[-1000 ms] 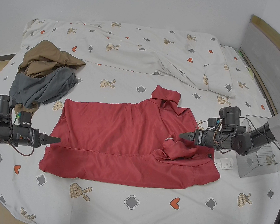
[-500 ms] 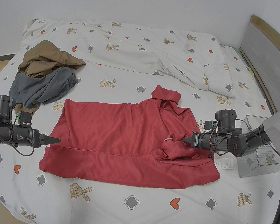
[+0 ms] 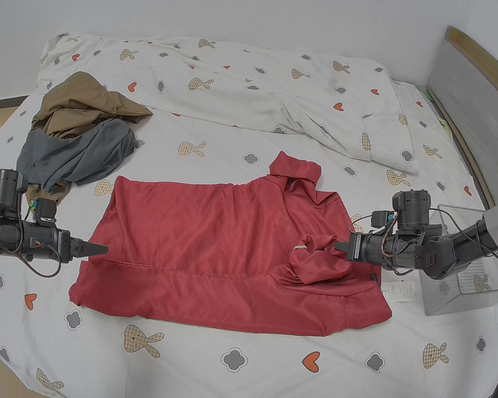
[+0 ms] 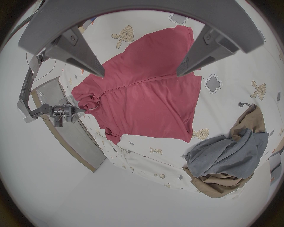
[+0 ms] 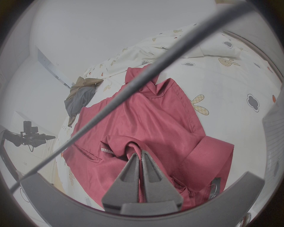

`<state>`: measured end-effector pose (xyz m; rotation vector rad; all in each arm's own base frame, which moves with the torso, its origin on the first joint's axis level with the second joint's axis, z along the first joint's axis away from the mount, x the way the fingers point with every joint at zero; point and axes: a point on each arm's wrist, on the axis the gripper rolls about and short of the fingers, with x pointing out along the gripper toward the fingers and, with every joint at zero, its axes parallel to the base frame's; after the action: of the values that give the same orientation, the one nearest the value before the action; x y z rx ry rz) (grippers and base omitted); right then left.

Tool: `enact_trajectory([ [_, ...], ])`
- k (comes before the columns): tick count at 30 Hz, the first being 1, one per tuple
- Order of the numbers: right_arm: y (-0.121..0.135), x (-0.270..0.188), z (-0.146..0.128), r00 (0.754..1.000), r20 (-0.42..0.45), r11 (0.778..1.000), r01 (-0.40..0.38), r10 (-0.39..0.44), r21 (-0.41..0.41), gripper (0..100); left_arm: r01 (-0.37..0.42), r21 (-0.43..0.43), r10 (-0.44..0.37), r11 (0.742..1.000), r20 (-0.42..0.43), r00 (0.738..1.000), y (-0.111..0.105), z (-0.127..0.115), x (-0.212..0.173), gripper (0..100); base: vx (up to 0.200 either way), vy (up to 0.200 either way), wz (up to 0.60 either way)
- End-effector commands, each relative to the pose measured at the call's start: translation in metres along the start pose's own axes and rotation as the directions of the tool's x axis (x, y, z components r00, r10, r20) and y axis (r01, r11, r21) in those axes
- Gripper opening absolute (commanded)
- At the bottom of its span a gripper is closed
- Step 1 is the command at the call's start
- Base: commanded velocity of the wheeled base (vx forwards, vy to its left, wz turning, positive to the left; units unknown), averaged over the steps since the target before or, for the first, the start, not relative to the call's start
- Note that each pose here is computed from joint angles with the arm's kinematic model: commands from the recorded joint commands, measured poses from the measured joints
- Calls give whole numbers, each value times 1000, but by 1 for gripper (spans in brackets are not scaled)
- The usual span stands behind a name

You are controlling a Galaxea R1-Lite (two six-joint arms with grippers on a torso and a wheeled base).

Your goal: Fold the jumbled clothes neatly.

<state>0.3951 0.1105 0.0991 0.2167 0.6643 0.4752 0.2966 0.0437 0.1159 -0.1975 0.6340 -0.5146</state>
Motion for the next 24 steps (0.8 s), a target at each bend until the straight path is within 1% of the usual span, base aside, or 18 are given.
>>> enact_trajectory([
  [1, 8, -19, 11, 999, 44, 1000, -8, 9, -15, 0, 0, -2, 0, 1000, -2, 1000, 0, -1, 0, 100, 0, 0, 0],
  [9, 21, -31, 22, 995, 89, 999, -31, 35, -42, 0, 0, -1, 0, 1000, 0, 1000, 0, 0, 0, 100, 0, 0, 0],
  [11, 26, -34, 24, 994, 99, 997, -39, 45, -61, 0, 0, 1, 0, 1000, 0, 1000, 0, 0, 0, 100, 0, 0, 0],
  [14, 32, -37, 26, 993, 107, 991, -41, 55, -124, 0, 0, 0, 0, 1000, -2, 1000, 0, -1, 0, 100, 0, 0, 0],
  [15, 32, -37, 26, 993, 107, 991, -41, 55, -124, 0, 0, 0, 0, 1000, -2, 1000, 0, -1, 0, 100, 0, 0, 0],
  [17, 37, -36, 24, 993, 116, 980, 13, 11, -199, 0, 0, 1, 0, 1000, 0, 1000, 0, 0, 0, 100, 0, 0, 0],
  [19, 41, -35, 21, 993, 117, 971, 56, -29, -233, 0, 0, 0, 0, 1000, -2, 1000, 0, 0, 0, 100, 0, 0, 0],
  [21, 44, -34, 15, 993, 105, 966, 74, -50, -246, 0, 0, 1, 0, 1000, 0, 1000, 0, 0, 0, 100, 0, 0, 0],
  [24, 47, -37, 9, 995, 89, 966, 70, -49, -248, 0, 0, 2, 0, 1000, 1, 1000, 0, 0, 0, 100, 0, 0, 0],
])
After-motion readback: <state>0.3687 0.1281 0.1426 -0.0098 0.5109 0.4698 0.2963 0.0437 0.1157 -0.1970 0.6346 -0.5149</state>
